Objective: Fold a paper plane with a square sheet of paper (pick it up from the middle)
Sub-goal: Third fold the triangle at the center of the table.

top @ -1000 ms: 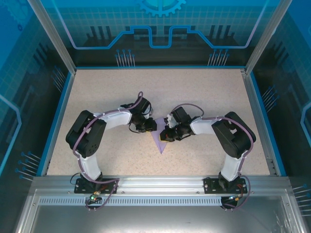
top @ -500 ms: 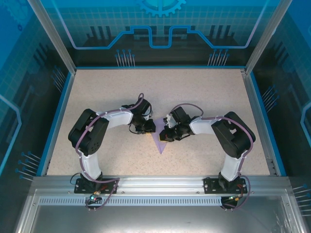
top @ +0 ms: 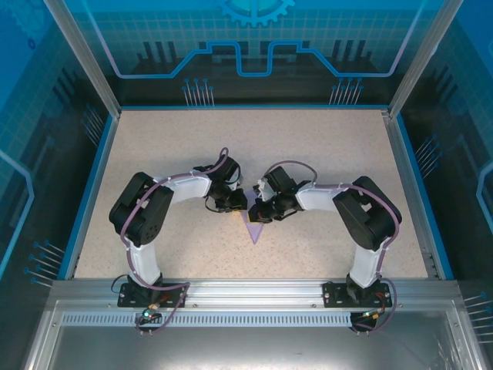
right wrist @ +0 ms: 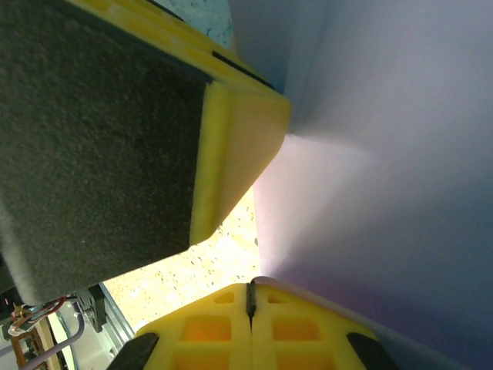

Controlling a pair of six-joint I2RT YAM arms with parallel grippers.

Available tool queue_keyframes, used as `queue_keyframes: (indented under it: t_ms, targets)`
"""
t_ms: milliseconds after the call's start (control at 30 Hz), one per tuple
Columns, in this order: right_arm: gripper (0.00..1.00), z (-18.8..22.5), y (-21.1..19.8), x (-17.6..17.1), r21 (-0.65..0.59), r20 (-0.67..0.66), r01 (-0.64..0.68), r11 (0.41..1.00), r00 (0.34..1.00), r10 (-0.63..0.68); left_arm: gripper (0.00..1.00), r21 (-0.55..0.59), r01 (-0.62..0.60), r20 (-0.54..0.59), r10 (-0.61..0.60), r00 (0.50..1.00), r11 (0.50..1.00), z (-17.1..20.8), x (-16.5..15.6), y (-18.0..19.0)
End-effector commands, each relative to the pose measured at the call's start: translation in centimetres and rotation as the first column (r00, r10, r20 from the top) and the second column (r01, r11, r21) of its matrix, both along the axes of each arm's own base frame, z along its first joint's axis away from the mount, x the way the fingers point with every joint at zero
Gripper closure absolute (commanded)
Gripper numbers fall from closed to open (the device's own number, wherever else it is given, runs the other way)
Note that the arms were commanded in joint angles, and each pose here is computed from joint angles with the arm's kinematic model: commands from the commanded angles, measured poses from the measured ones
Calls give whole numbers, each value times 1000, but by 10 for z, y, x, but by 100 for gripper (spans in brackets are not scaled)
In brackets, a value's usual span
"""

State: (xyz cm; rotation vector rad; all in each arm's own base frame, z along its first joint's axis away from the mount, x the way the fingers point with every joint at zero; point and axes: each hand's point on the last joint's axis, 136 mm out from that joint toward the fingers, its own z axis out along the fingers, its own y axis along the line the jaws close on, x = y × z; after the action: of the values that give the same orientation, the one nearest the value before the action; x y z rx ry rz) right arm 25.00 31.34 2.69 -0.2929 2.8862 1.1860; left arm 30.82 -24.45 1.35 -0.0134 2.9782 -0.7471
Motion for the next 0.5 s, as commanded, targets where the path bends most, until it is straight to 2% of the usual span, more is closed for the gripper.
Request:
queue_keyframes:
  t_ms: [0, 467]
  targets:
    - [98, -6, 1, -5, -44, -7, -32, 999, 999, 32, 81, 35, 16, -36, -15, 999, 999, -16, -5, 6]
    - [97, -17, 1, -5, -83, -17, -28, 996, 999, 27, 80, 29, 13, -42, -11, 999, 999, -17, -8, 6]
